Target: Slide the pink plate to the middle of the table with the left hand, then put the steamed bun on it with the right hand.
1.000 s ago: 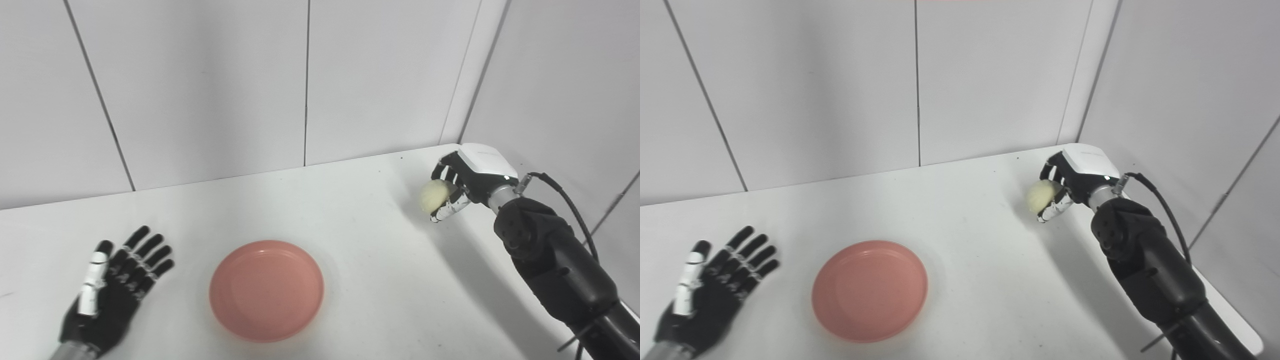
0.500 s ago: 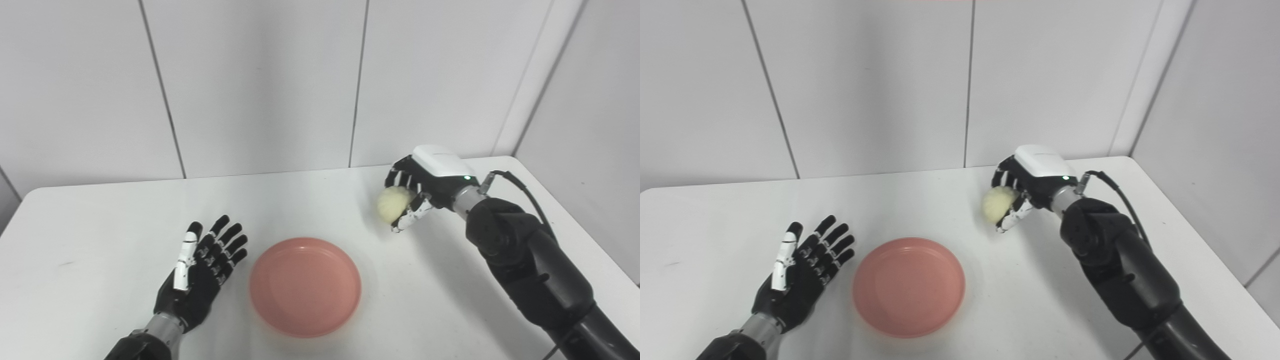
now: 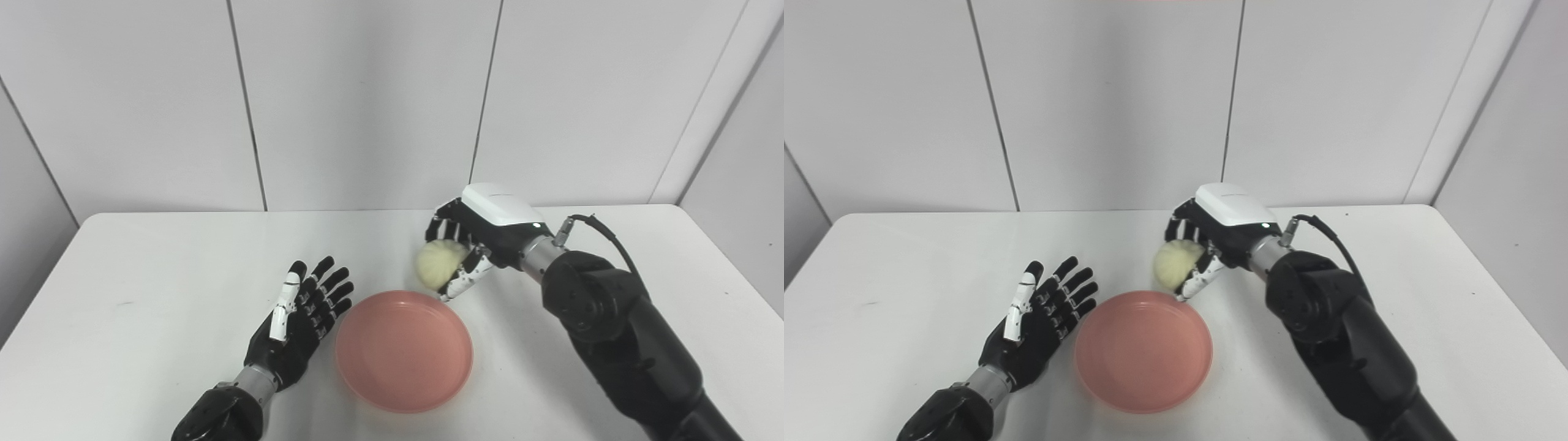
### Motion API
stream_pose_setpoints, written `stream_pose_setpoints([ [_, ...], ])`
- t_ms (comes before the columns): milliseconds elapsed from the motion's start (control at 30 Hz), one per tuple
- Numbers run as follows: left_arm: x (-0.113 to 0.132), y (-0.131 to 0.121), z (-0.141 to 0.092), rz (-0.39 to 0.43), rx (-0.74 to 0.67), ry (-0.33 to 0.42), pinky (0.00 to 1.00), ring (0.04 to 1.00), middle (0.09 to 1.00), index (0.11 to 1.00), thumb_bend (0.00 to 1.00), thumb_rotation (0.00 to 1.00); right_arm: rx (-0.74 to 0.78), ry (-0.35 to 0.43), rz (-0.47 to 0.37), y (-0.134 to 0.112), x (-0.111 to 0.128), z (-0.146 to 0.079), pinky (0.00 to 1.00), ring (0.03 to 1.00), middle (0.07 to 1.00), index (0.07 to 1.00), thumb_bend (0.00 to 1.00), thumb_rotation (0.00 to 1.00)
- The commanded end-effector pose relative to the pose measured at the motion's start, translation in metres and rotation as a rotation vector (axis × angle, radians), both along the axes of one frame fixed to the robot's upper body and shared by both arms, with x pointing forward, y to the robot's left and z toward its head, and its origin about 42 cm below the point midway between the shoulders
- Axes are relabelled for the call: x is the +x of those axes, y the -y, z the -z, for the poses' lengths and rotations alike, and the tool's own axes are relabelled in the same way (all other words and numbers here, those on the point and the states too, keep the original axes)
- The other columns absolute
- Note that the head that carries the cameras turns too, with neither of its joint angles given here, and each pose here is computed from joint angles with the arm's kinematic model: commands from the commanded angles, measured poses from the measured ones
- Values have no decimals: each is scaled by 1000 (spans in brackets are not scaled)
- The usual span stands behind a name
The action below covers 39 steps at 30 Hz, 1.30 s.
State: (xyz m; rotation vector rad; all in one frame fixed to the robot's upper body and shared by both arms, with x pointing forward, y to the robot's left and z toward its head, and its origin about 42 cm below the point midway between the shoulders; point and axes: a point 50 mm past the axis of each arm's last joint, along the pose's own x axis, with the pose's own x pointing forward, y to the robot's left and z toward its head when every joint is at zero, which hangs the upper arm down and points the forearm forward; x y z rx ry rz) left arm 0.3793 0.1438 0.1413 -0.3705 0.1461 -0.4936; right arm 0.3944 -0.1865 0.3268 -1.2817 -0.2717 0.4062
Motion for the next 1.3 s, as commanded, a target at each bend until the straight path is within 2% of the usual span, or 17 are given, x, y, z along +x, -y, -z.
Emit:
stream_pose_setpoints([
  [0,-6,0,20,-7,43,-109,979,942,944,964,573,1000,-6,94,-31,-11,-3,-26,263,354,425,526,522,0],
  [100,-6,2,18,-10,37,-116,979,940,941,964,569,1000,7,74,-53,-20,-8,-22,255,345,417,529,520,0],
  [267,-7,3,14,-9,35,-112,975,937,940,962,560,1000,16,19,-78,-32,-9,-13,322,398,437,525,523,0],
  [700,-7,1,9,-6,41,-107,978,942,948,967,564,1000,-19,-70,-101,-39,-7,18,329,403,430,527,523,0],
  [900,-8,1,8,-10,47,-109,974,940,944,964,570,1000,-48,-85,-97,-40,-5,30,321,397,439,516,526,0],
  [1200,-8,4,8,-8,61,-106,970,932,938,958,569,1000,-117,-127,-77,-48,0,56,263,343,402,521,522,0],
  [1267,-8,5,9,-9,63,-105,969,933,938,959,566,1000,-123,-136,-67,-49,1,59,231,312,444,499,527,0],
])
